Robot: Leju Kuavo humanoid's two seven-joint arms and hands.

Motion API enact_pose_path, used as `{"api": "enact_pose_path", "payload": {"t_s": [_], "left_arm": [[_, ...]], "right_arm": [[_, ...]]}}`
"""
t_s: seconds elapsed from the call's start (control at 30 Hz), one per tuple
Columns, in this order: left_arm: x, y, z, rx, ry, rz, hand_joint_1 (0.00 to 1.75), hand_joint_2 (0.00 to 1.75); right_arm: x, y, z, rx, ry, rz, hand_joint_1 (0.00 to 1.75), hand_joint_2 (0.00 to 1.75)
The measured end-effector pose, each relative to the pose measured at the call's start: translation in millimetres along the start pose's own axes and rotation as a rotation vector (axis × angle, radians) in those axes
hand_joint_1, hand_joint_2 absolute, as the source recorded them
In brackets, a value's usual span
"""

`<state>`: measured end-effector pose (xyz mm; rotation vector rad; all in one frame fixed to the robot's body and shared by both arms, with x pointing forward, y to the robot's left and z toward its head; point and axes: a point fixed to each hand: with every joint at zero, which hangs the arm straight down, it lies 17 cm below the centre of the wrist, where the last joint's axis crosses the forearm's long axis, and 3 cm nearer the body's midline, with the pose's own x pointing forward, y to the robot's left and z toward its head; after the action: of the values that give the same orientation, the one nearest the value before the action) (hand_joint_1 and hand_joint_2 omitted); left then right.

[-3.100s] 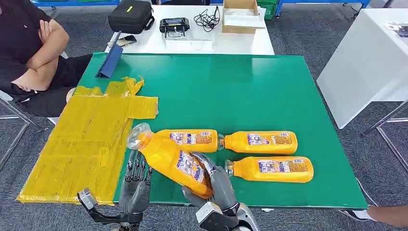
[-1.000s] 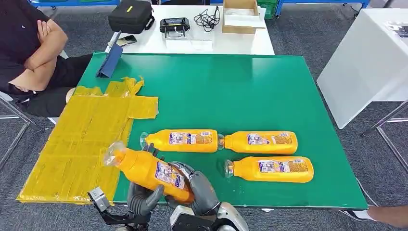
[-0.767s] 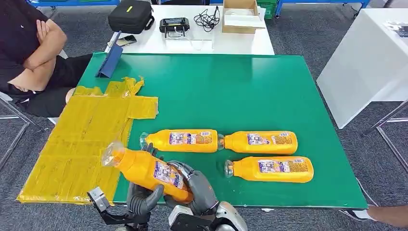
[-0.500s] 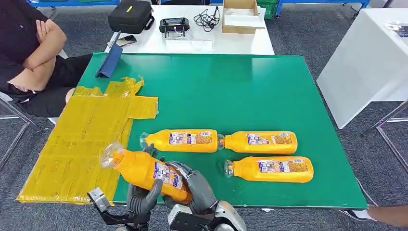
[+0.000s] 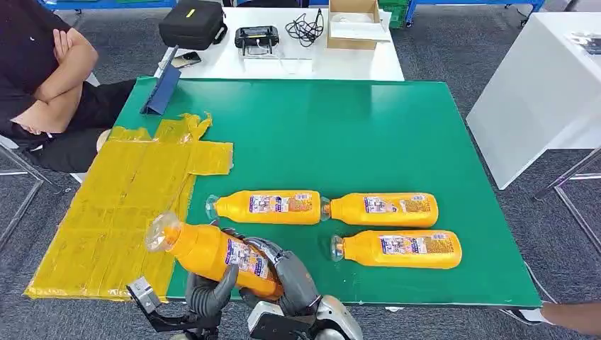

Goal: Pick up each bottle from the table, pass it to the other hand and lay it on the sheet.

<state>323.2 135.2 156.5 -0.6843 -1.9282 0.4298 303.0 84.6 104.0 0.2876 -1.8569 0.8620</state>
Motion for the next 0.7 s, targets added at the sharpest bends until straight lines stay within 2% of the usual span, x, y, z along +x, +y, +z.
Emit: {"api": "enact_pose_path", "payload": {"t_s": [0.6, 0.63, 0.67, 0.7], "left_arm": [[-1.3, -0.1, 0.3, -0.001, 0.003, -0.002, 1.75, 1.75], [-1.7, -0.5, 0.4, -0.004, 0.004, -0.006, 1.75, 1.75], [-2.8, -0.2, 0.6, -0.003, 0.008, -0.022, 1.75, 1.75], [-3.6, 0.0, 0.4, -0.001, 0.012, -0.049, 1.75, 1.75]], "right_arm": [[-0.9, -0.8, 0.4, -0.006, 0.002, -0.001, 1.75, 1.75], [-1.1, -2.3, 0.6, -0.014, 0.002, 0.000, 0.80, 1.75], [-1.6, -6.1, 1.0, -0.033, 0.004, 0.003, 0.00, 1.75], [-1.8, -10.1, 2.0, -0.053, 0.005, 0.006, 0.00, 1.75]]}}
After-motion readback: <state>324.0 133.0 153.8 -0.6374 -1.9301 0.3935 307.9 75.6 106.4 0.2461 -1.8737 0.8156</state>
